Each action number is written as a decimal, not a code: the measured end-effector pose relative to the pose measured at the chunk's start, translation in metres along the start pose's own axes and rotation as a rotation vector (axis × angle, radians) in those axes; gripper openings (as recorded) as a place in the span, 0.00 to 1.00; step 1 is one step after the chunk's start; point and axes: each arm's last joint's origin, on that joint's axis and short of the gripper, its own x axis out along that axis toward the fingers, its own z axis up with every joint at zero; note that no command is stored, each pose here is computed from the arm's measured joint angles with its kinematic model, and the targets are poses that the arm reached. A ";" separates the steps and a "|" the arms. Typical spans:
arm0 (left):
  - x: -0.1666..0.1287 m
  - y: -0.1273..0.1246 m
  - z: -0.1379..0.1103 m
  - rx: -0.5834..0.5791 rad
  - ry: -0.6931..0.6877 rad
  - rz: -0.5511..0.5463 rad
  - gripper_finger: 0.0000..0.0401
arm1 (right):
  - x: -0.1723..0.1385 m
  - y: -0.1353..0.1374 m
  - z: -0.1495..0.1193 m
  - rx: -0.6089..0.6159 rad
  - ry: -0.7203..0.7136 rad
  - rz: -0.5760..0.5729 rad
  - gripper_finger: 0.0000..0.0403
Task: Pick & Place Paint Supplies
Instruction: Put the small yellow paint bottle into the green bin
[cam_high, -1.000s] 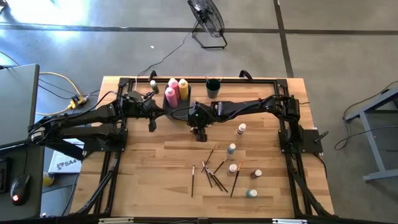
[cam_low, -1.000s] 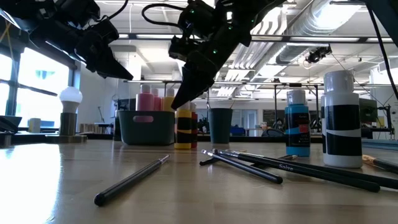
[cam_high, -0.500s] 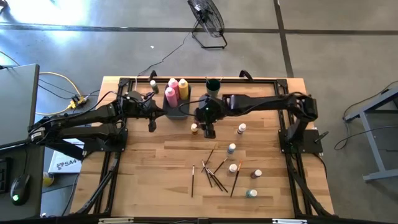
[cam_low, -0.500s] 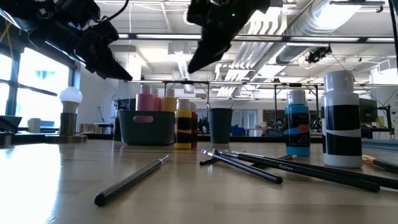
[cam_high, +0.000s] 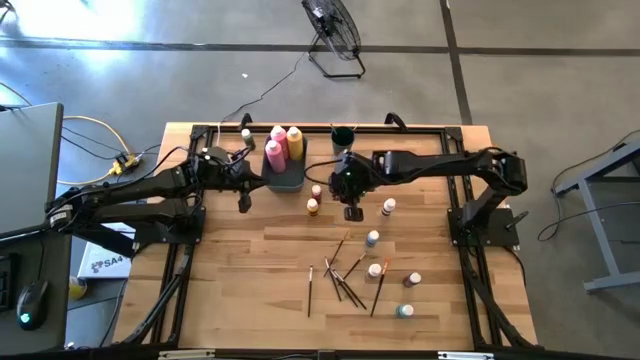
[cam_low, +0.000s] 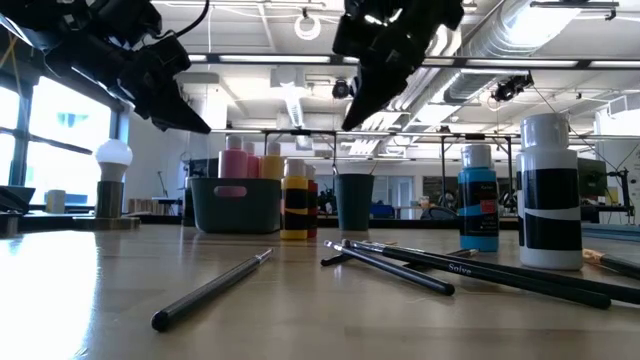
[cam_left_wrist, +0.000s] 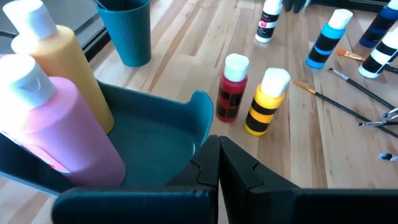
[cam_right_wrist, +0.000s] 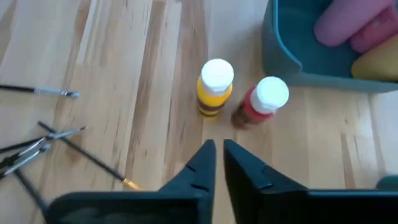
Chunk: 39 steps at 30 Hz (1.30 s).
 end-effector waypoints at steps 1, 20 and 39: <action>0.000 0.000 0.000 -0.001 0.003 0.000 0.00 | 0.001 0.001 -0.003 -0.003 -0.020 -0.001 0.03; 0.000 0.000 -0.001 -0.001 0.009 0.001 0.00 | -0.045 0.018 -0.073 0.060 -0.432 -0.089 0.01; 0.009 -0.003 0.006 0.057 -0.073 -0.163 0.00 | -0.090 0.034 -0.128 -0.085 -0.843 -0.126 0.01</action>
